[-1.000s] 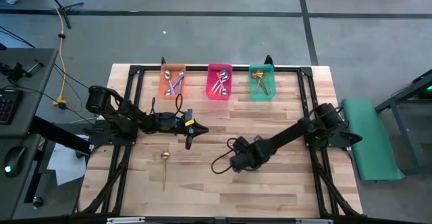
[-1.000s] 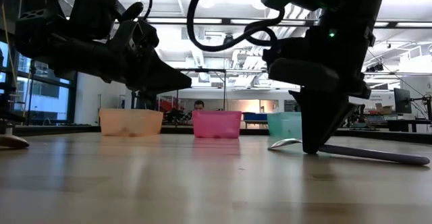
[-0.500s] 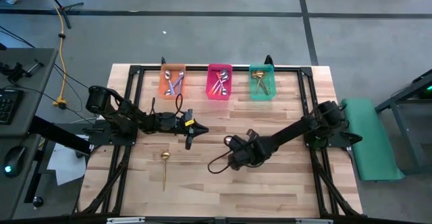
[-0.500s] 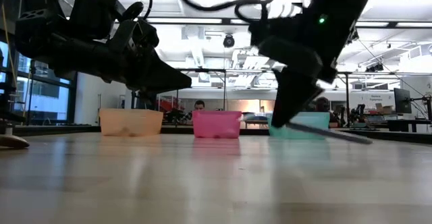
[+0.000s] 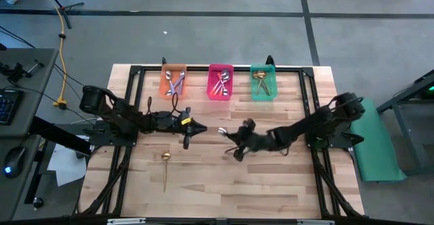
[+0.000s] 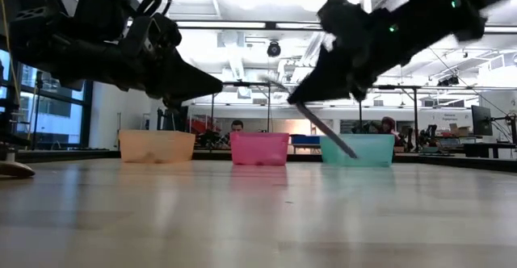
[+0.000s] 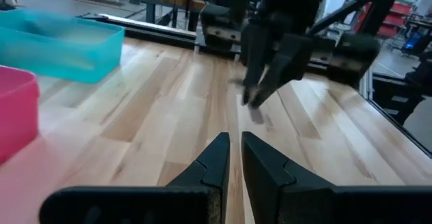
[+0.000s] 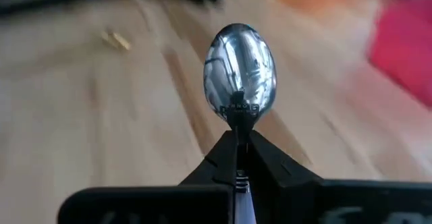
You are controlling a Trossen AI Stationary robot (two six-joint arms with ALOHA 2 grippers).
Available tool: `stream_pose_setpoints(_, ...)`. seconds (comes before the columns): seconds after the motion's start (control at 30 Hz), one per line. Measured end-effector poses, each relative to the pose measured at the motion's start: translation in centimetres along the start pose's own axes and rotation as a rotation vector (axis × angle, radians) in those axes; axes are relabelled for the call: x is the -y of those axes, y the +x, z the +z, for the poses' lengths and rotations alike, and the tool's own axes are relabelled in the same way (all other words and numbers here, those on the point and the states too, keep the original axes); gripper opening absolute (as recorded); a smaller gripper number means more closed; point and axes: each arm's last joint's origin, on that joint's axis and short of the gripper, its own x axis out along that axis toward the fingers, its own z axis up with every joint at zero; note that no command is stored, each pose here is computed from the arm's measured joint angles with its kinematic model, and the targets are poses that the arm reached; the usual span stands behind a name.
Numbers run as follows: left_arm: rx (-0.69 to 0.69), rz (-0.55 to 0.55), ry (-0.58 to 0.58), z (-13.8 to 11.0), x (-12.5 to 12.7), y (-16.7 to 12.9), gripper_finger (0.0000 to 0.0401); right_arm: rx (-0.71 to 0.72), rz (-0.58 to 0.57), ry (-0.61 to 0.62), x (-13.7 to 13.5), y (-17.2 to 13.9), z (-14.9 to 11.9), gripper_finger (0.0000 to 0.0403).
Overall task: Sort silverware by color (type)
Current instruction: Put the purple spoon into the orange bin
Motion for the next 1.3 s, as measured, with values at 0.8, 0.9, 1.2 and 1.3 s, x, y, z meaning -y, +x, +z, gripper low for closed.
stream_pose_setpoints(0.8,0.134,-0.006,0.074,5.7,1.7,4.5,0.0181,0.657,0.449,-0.276,6.3,0.6,7.8,0.0)
stream_pose_setpoints(0.9,0.145,-0.038,0.076,6.2,1.9,4.8,0.0195,0.668,0.447,-0.285,6.2,0.6,8.0,0.0)
stream_pose_setpoints(1.2,0.198,-0.025,0.104,7.8,2.0,5.5,0.0159,0.696,0.442,-0.286,6.2,0.4,8.3,0.0)
stream_pose_setpoints(1.3,0.199,-0.006,0.101,7.9,1.7,5.5,0.0116,0.718,0.44,-0.284,6.2,0.3,8.4,0.0)
